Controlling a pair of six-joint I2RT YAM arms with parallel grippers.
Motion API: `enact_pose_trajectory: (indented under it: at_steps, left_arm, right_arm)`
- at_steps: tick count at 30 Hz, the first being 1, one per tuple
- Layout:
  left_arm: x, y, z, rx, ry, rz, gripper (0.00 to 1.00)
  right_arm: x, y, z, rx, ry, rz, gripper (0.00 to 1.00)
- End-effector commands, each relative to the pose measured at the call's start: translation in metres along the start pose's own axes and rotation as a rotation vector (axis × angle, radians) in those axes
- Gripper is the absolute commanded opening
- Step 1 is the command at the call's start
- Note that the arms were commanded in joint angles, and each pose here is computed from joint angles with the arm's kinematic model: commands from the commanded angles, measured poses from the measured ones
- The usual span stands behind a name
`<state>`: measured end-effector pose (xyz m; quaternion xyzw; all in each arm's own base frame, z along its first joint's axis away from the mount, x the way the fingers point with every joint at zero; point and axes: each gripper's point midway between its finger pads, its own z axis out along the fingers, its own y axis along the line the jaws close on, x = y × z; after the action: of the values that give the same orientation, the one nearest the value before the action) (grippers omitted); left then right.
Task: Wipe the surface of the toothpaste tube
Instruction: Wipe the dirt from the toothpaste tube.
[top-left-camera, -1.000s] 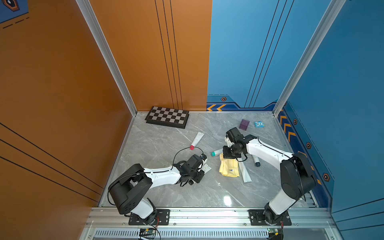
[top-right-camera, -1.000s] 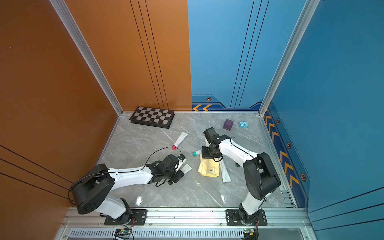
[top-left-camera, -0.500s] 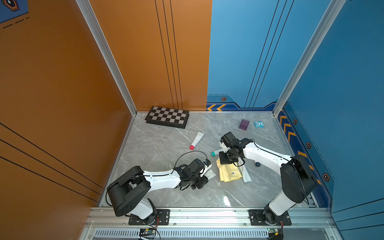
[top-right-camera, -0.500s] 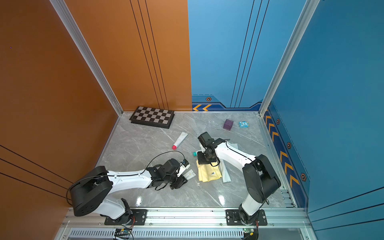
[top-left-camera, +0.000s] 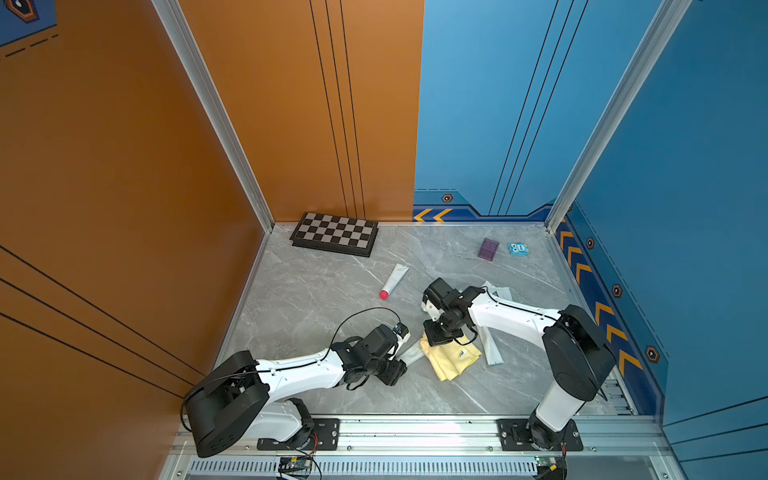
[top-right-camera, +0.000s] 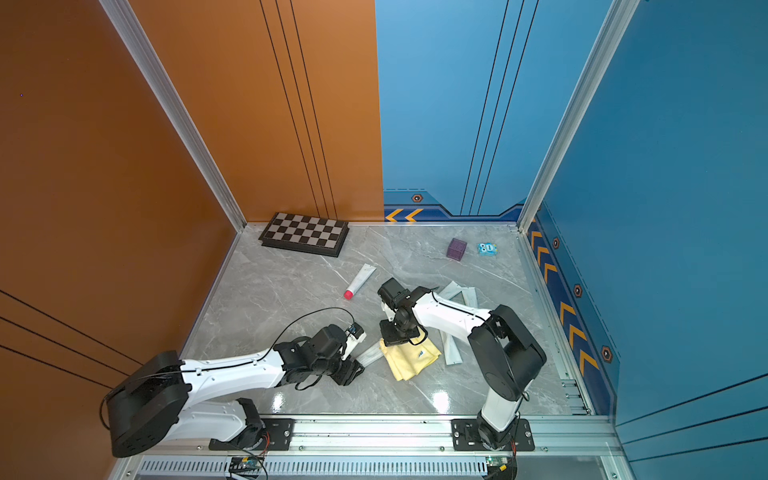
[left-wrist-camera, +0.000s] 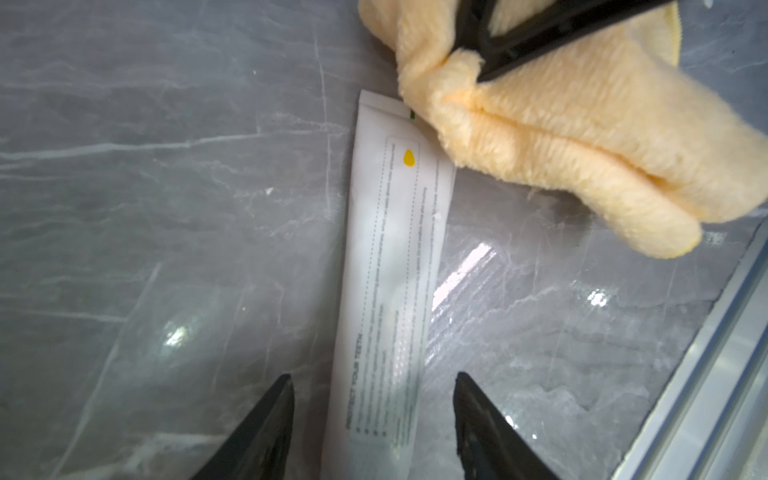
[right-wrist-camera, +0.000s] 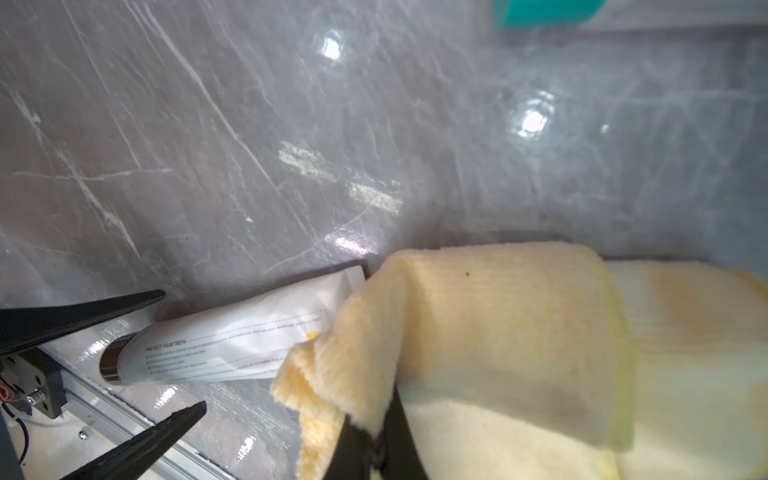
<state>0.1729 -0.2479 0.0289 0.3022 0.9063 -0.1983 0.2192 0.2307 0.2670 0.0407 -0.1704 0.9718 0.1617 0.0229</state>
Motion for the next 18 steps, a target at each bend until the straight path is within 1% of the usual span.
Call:
enact_pose_trajectory:
  at_steps: [1, 7, 12, 18]
  left_arm:
    - [0.012, 0.004, 0.002, -0.016, 0.012, -0.033, 0.62]
    - [0.018, 0.011, -0.002, -0.053, -0.034, -0.062, 0.58]
    - [0.024, 0.011, -0.006, -0.047, -0.071, -0.083, 0.51]
    - [0.025, 0.011, 0.0, -0.054, -0.045, -0.066, 0.52]
  right_arm:
    - [-0.004, 0.014, 0.004, -0.046, 0.002, -0.004, 0.0]
    - [-0.008, 0.021, 0.002, -0.055, 0.001, -0.012, 0.0]
    - [-0.011, 0.02, 0.001, -0.041, -0.003, -0.014, 0.0]
    - [-0.016, 0.021, -0.004, -0.017, -0.022, -0.023, 0.0]
